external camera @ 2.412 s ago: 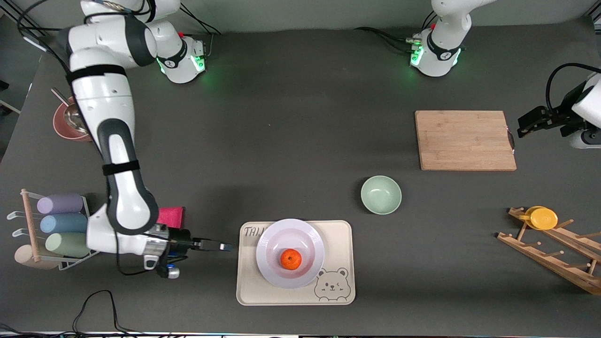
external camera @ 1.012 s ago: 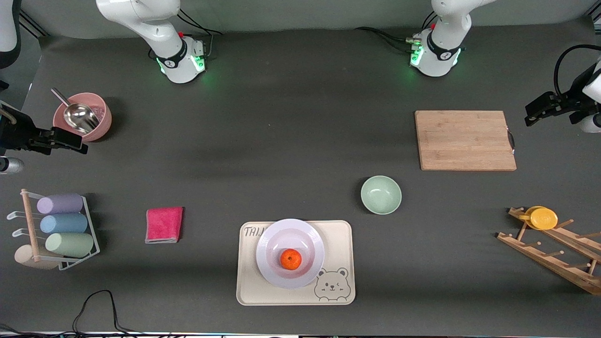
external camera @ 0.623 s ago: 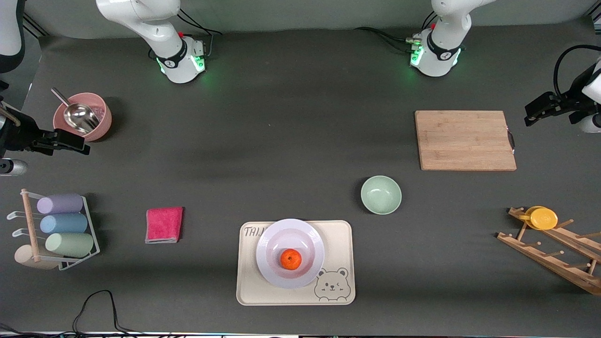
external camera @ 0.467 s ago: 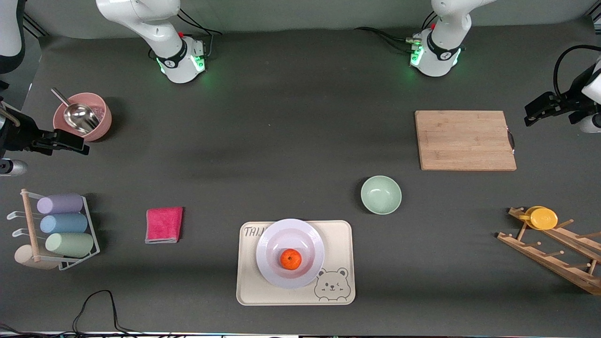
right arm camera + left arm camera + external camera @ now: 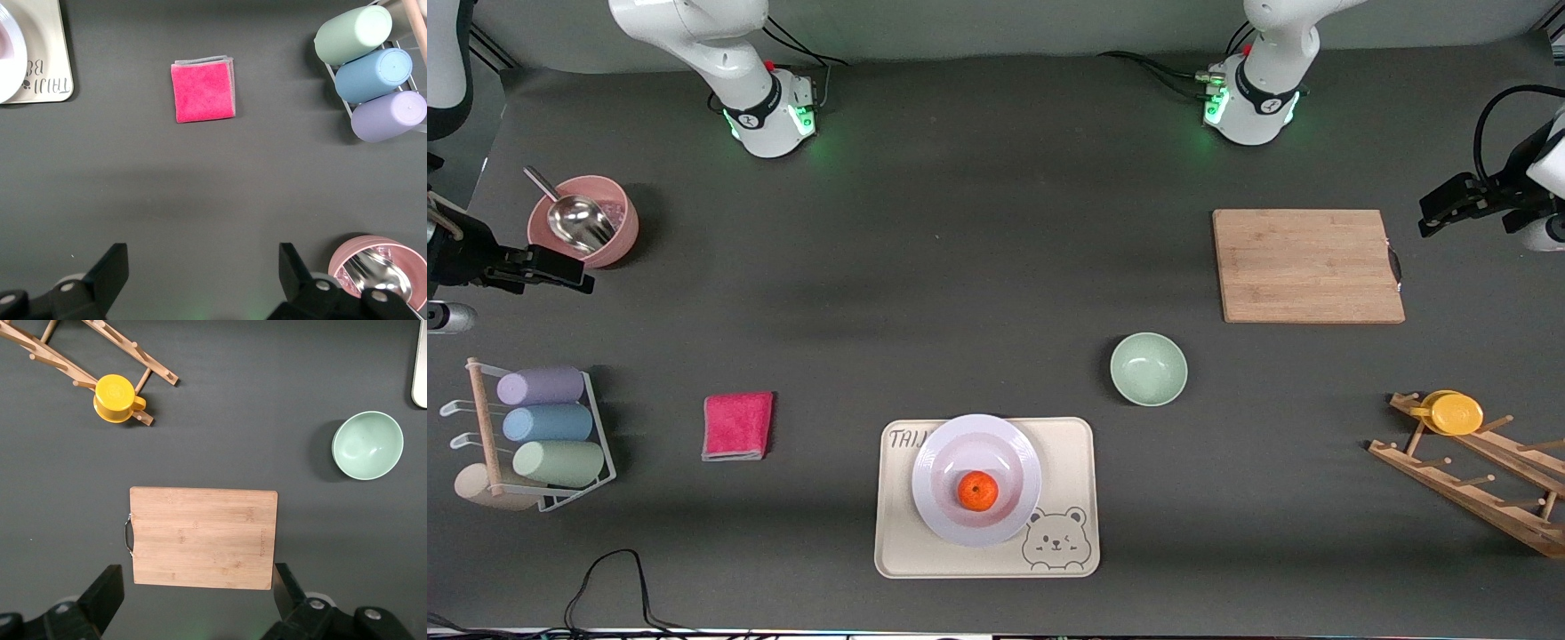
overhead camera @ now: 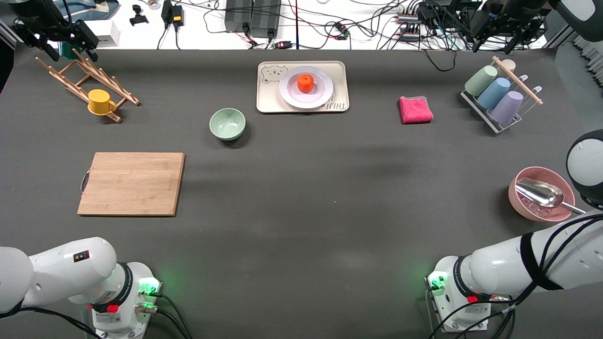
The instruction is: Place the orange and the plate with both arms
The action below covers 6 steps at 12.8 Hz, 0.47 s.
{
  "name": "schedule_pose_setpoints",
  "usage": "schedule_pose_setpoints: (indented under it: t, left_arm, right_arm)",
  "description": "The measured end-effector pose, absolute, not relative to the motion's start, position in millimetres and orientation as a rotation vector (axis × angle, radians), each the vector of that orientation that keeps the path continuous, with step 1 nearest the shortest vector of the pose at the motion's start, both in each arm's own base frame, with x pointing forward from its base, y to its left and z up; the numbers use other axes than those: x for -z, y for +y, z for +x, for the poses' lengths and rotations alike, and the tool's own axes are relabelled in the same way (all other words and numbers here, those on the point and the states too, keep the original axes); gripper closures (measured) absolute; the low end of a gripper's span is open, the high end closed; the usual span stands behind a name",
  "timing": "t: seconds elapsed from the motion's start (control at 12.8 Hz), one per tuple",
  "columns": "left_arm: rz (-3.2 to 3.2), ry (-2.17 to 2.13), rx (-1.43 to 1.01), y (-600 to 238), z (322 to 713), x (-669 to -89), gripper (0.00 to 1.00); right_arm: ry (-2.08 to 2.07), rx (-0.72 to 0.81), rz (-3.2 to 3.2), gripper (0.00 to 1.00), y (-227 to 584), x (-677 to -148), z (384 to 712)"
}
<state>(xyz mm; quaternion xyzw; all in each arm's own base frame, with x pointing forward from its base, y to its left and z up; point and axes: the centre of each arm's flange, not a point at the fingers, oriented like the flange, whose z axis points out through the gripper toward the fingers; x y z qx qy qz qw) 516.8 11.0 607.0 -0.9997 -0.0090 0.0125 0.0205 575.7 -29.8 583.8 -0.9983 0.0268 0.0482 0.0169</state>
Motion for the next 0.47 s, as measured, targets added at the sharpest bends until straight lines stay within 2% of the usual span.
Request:
schedule_pose_setpoints:
  t: [0.47]
  left_arm:
    - [-3.1,-0.026,-0.048,10.9,516.2,-606.5,0.0]
  right_arm:
    - [0.083,-0.149,-3.103,0.0,-29.8,-584.0,575.6]
